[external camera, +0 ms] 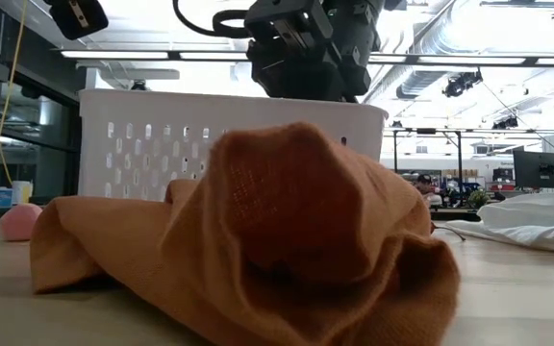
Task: Pick and placing Produce into tupperware
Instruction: Put the bottom red cherry into the white basket
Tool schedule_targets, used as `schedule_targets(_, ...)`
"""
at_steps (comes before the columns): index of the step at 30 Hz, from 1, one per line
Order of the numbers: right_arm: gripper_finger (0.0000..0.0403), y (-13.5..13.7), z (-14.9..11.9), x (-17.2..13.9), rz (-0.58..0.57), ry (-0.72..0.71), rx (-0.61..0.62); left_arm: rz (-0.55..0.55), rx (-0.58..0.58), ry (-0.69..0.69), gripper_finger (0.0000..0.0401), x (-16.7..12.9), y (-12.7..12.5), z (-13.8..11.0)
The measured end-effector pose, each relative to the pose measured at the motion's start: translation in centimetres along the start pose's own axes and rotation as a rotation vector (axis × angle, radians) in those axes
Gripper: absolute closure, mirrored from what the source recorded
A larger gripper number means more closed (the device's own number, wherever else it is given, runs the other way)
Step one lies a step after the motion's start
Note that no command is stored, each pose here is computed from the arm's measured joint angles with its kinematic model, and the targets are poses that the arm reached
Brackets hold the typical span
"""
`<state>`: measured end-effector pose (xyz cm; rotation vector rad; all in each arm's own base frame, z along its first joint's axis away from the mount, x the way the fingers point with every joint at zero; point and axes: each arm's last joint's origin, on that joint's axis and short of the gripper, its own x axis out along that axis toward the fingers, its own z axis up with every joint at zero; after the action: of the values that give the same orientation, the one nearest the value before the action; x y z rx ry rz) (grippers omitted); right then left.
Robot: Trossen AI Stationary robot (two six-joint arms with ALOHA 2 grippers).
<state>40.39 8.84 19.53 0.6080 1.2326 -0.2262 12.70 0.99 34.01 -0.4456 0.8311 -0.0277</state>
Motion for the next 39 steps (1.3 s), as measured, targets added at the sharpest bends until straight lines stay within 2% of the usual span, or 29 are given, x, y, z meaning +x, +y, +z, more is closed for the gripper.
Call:
schedule_targets(7,0.0245,0.6,0.6,-0.5,0.036,-0.039,-0.006,0.004,-0.005,0.014,0.04,0.0,0.0,-0.1)
schedule_targets(14,0.0245,1.6,2.6,-2.9,0.067,-0.131,-0.055,0.004,0.008,0.014,0.04,0.0,0.0,-0.1)
schedule_targets(18,0.0245,2.1,3.6,-4.5,0.049,-0.192,-0.098,0.004,0.01,0.014,0.04,0.0,0.0,-0.1)
schedule_targets(23,0.0245,1.9,4.2,-6.3,-0.034,-0.211,-0.135,0.004,0.01,0.014,0.04,0.0,0.0,-0.1)
schedule_targets(32,0.0245,0.8,3.6,-8.6,-0.255,-0.137,-0.167,0.004,0.011,0.014,0.04,0.0,0.0,-0.1)
schedule_targets(39,0.0245,-0.2,2.4,-9.0,-0.348,-0.036,-0.095,0.004,0.034,0.014,0.04,0.0,0.0,-0.1)
